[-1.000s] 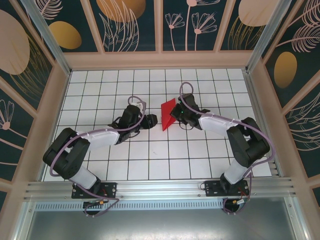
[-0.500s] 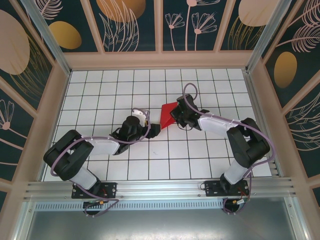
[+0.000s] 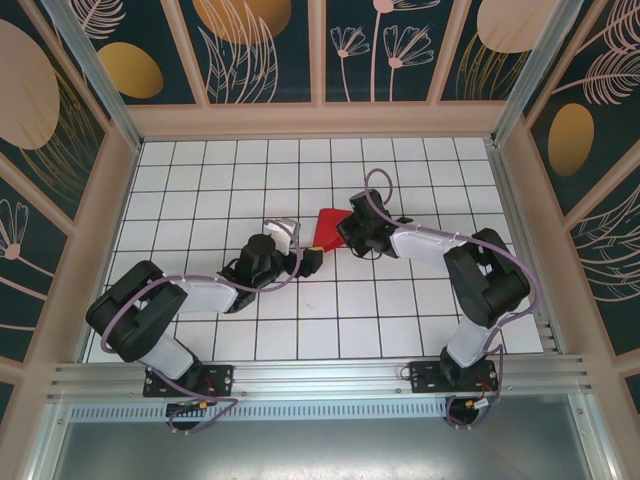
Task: Fold a paper plane with a square sheet of paper (pick it up from the middle)
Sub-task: Fourth fold the wing at the center of the table.
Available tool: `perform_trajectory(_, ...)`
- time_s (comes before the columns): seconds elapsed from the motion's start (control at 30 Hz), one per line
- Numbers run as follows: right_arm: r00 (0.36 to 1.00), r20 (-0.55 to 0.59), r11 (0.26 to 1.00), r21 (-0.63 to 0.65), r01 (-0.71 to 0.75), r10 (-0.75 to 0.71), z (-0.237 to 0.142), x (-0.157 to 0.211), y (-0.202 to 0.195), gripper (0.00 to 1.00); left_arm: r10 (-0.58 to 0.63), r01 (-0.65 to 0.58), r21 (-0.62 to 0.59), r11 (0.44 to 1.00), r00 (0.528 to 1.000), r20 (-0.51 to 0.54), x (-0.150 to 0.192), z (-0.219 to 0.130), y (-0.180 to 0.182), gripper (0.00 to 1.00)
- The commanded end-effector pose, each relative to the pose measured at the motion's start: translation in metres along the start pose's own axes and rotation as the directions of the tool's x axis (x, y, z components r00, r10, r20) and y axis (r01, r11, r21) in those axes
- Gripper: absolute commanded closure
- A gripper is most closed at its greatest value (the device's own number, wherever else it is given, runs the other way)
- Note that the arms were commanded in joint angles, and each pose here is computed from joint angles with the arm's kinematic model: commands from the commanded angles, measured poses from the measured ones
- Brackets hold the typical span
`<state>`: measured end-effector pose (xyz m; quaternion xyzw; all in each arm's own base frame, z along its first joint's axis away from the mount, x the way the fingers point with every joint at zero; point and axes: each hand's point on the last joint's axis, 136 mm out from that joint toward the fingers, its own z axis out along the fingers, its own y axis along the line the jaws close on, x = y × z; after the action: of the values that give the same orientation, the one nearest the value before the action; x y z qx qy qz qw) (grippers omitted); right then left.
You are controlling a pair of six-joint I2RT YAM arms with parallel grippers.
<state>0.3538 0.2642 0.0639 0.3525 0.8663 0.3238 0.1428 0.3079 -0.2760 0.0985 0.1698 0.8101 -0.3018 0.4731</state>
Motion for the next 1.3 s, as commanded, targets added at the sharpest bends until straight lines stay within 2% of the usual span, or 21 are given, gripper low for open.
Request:
perform_trajectory(0.0, 0.999, -0.018, 0.999, -0.003, -0.032, 0.031, 0.003, 0.002, 0.008, 1.00, 0.077, -0.080, 0.037, 0.996, 0.995, 0.071, -0.009, -0.001, -0.008, 0.16)
perform_trajectory(0.2, 1.000, -0.012, 1.000, 0.013, -0.021, 0.021, 0.003, 0.001, 0.008, 1.00, 0.172, -0.176, 0.044, 0.983, 0.981, 0.087, -0.011, 0.003, -0.011, 0.28)
perform_trajectory(0.4, 0.999, -0.012, 0.998, 0.041, 0.048, -0.048, 0.008, 0.005, 0.010, 1.00, 0.257, -0.253, 0.094, 0.963, 0.966, -0.035, 0.004, 0.017, -0.017, 0.35)
perform_trajectory(0.67, 0.996, -0.071, 0.997, 0.054, 0.057, -0.054, 0.017, 0.017, 0.002, 1.00, 0.244, -0.239, 0.071, 0.969, 0.966, -0.088, 0.017, 0.021, -0.009, 0.47)
perform_trajectory(1.17, 0.985, -0.162, 0.997, 0.047, 0.061, -0.052, 0.026, 0.035, 0.005, 1.00, 0.274, -0.277, 0.002, 0.961, 0.952, -0.132, 0.024, 0.033, 0.006, 0.57)
perform_trajectory(1.27, 0.983, -0.174, 0.997, 0.043, 0.060, -0.052, 0.026, 0.037, 0.008, 1.00, 0.272, -0.275, 0.001, 0.961, 0.948, -0.166, 0.037, 0.037, 0.011, 0.57)
